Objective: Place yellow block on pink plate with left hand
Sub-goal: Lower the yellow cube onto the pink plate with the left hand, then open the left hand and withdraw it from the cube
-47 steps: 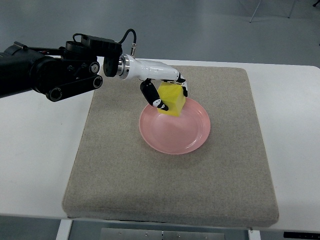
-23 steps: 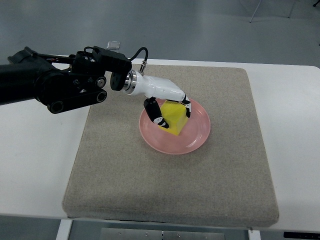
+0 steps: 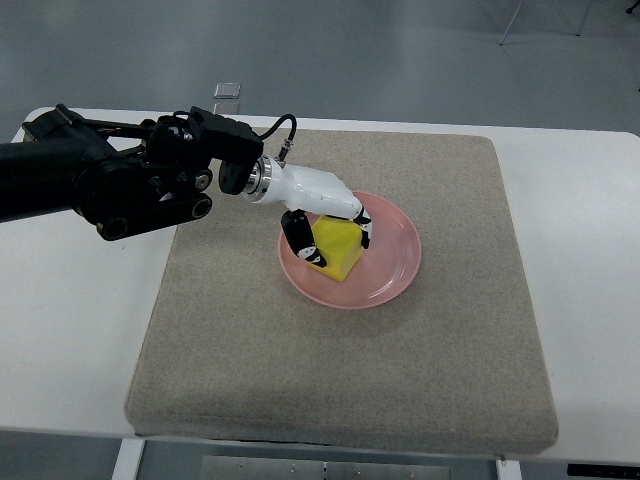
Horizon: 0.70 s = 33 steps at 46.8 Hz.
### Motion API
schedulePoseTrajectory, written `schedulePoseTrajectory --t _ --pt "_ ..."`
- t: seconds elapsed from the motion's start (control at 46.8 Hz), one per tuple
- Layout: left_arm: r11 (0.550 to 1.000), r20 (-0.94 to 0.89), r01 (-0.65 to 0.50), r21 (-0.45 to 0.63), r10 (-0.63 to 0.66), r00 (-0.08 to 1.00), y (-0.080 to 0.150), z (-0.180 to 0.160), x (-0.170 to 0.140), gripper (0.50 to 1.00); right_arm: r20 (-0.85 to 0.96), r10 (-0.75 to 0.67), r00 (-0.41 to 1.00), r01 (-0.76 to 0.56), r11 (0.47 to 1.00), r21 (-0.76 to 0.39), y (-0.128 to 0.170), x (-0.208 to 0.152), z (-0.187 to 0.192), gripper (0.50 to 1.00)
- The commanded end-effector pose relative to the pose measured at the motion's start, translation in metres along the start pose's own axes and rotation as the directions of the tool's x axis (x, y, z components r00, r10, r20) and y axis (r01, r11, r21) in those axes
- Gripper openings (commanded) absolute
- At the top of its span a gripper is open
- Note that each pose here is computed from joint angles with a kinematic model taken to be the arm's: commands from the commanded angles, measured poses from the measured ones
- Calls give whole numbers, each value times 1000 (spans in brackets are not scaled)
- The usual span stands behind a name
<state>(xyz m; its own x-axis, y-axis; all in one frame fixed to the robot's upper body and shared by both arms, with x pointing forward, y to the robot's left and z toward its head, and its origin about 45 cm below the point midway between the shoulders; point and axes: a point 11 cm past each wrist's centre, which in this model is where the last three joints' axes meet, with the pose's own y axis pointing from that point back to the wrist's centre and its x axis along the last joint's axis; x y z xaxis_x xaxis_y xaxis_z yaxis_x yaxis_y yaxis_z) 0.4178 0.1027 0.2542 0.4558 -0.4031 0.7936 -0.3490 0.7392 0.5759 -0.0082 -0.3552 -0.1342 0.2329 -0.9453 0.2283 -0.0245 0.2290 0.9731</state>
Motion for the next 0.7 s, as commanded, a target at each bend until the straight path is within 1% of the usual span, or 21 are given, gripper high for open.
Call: schedulePoseTrajectory --t 0.0,0.235,0.32,0.384,0.406,0.448,0.491,0.555,0.683 --pt "1000 -1 -5 14 5 1000 1 -5 1 512 0 0 1000 0 1000 0 0 0 0 924" --pt "999 15 -29 27 29 999 0 -8 5 512 0 0 1000 0 1000 0 0 0 0 924" --pt "999 18 -29 21 29 999 -2 -6 6 529 0 0 1000 0 1000 0 0 0 0 924" --pt "999 16 -29 19 29 999 -3 -5 5 555 0 0 1000 0 1000 0 0 0 0 924" --pt "999 15 -28 20 28 999 -3 -6 4 572 0 0 1000 0 1000 0 0 0 0 924" --pt "999 13 -32 20 32 999 -3 -5 5 621 0 0 1000 0 1000 0 0 0 0 924" --pt "999 9 -29 17 29 1000 -4 -5 2 655 0 0 1000 0 1000 0 0 0 0 924" --pt "999 6 -26 19 26 1000 -4 -6 0 681 0 0 1000 0 1000 0 0 0 0 924" --pt "999 2 -28 25 28 1000 -4 -9 -1 771 0 0 1000 0 1000 0 0 0 0 924"
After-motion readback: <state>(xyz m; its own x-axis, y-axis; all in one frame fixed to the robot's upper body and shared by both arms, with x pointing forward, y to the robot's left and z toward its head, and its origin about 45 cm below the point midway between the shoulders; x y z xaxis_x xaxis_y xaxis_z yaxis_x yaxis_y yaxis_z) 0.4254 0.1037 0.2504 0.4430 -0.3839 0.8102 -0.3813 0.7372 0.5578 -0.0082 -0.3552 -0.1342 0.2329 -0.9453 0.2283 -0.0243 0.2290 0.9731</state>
